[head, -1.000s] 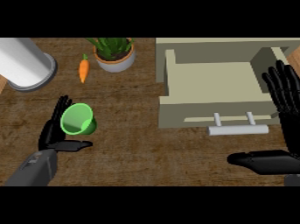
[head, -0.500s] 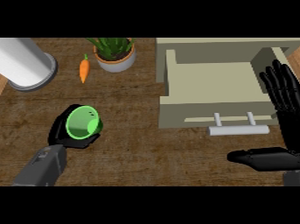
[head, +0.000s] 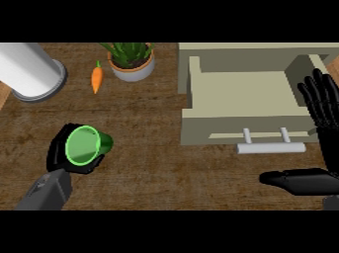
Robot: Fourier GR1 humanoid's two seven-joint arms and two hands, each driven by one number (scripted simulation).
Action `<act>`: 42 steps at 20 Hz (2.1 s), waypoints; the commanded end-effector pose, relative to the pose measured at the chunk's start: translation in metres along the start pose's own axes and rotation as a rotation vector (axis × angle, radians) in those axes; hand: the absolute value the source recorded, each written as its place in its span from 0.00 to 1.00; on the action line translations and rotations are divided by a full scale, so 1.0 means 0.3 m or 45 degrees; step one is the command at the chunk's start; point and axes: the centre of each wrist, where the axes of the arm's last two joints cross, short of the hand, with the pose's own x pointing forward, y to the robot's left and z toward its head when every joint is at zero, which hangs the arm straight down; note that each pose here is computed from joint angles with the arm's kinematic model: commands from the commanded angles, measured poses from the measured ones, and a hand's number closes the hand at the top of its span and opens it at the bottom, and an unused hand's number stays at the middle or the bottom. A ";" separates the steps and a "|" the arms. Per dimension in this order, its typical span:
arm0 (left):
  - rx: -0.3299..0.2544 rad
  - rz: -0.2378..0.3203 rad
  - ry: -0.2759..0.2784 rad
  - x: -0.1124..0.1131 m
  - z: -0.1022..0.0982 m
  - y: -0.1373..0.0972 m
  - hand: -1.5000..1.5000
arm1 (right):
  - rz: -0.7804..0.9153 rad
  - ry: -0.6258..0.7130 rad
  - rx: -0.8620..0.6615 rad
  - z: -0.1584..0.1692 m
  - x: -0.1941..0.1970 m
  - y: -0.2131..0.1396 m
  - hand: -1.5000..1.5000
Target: Pick up the cup, place it into the drawer and close the drawer
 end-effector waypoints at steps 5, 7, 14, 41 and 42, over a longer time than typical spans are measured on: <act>0.006 0.055 -0.316 0.027 -0.020 0.012 1.00 | -0.002 0.013 -0.008 -0.010 -0.030 -0.025 0.00; -0.007 0.061 -0.358 0.040 -0.074 -0.024 1.00 | -0.004 -0.002 -0.039 -0.015 0.014 -0.013 0.00; -0.263 0.049 -0.372 0.108 -0.215 -0.146 1.00 | 0.017 0.024 -0.033 0.014 -0.010 -0.027 0.00; -0.486 -0.267 -0.362 0.635 -0.620 -1.106 1.00 | 0.032 0.021 -0.031 0.064 -0.008 -0.067 0.00; -0.479 -0.231 -0.313 0.576 -0.598 -1.084 1.00 | 0.017 0.018 -0.031 0.034 0.004 -0.037 0.00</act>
